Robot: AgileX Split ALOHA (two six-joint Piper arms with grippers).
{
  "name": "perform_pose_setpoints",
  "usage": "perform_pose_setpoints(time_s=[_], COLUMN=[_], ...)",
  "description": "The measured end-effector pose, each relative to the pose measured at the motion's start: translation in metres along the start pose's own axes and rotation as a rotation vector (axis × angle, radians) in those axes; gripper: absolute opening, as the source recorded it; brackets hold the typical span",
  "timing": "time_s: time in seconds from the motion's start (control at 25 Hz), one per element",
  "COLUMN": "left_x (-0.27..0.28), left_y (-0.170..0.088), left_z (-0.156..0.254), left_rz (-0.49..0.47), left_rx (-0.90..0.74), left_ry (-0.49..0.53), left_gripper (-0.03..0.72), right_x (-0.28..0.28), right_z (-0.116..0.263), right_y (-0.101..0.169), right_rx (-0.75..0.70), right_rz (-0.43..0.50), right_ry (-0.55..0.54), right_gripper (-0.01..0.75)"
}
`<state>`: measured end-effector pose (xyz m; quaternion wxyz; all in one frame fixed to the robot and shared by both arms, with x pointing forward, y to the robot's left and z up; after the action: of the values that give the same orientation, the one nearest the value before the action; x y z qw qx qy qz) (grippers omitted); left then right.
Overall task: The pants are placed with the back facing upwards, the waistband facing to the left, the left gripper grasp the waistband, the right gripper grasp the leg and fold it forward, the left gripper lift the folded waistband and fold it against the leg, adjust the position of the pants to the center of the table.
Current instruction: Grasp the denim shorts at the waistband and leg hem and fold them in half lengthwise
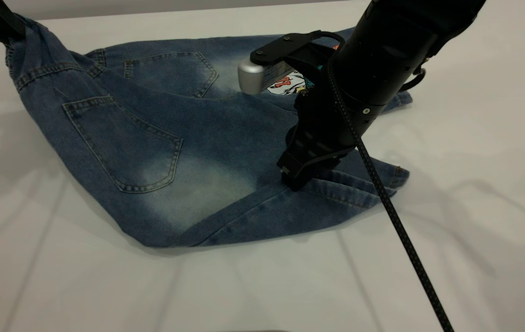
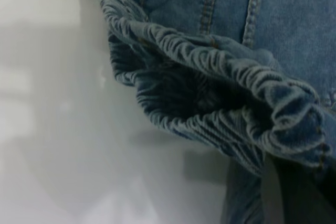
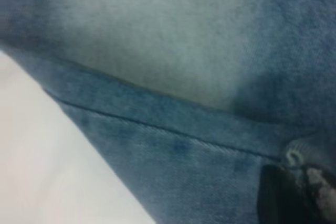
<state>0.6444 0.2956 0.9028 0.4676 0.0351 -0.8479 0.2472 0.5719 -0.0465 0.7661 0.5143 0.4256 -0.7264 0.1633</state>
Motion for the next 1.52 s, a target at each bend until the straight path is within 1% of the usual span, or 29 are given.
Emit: perform_pose_setpoints(time_s=[0.12,0.2,0.32,0.52,0.6,0.68,0.72,0.84,0.88,0.92,1.08,1.24,1.32,1.44,1.52], left_x=[0.000,0.000,0.000,0.000,0.000,0.000,0.000,0.000,0.000,0.000,0.000,0.000,0.000,0.000,0.001], left_y=[0.000,0.000,0.000,0.000,0.000,0.000,0.000,0.000,0.000,0.000,-0.001,-0.003,-0.005,-0.007,-0.010], left_z=[0.000,0.000,0.000,0.000,0.000,0.000,0.000,0.000,0.000,0.000,0.000,-0.001,-0.004,-0.010,-0.014], left_rz=[0.000,0.000,0.000,0.000,0.000,0.000,0.000,0.000,0.000,0.001,0.006,0.016,0.028,0.047,0.063], left_rx=[0.000,0.000,0.000,0.000,0.000,0.000,0.000,0.000,0.000,0.001,0.013,0.036,0.068,0.121,0.169], left_ry=[0.000,0.000,0.000,0.000,0.000,0.000,0.000,0.001,0.001,0.001,0.000,-0.006,-0.022,-0.056,-0.076], left_gripper=[0.048,0.048,0.048,0.049,0.049,0.049,0.049,0.049,0.049,0.049,0.049,0.049,0.049,0.049,0.049], right_x=[0.000,0.001,0.000,-0.009,-0.013,-0.013,-0.014,-0.014,-0.015,-0.015,-0.006,0.037,0.066,0.102,0.116], right_z=[-0.001,-0.002,-0.003,0.002,0.004,0.004,0.003,0.003,0.004,0.004,-0.003,-0.032,-0.045,-0.050,-0.046], right_y=[0.000,0.000,-0.002,-0.004,-0.004,-0.004,-0.004,-0.005,-0.006,-0.005,-0.003,-0.006,-0.015,-0.044,-0.065], right_rx=[0.015,0.019,0.013,-0.001,-0.015,-0.020,-0.024,-0.029,-0.029,-0.030,-0.014,0.005,-0.018,-0.103,-0.166], right_rz=[-0.003,0.000,0.009,0.006,0.000,0.001,0.002,0.009,0.009,0.008,0.007,0.037,0.067,0.126,0.158], right_ry=[-0.002,-0.006,-0.011,-0.002,-0.002,-0.005,-0.006,-0.009,-0.008,-0.008,-0.026,-0.129,-0.193,-0.269,-0.297], right_gripper=[0.028,0.049,0.104,0.229,0.250,0.240,0.216,0.085,0.051,0.033,0.018,0.018,0.018,0.018,0.019])
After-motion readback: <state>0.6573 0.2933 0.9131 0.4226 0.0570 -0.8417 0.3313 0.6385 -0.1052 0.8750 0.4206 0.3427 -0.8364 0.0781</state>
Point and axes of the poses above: a point on each arm's last joint axis where the gripper is mounted, x pointing back along that axis away from the gripper, y along the wrist's bending axis when the last joint is at zero, z = x × y, the point moved 8 cm from there along -x, pointing out along that axis toward the gripper, and after that the axes turned 3 degrees about x, right-handed, at the moved point
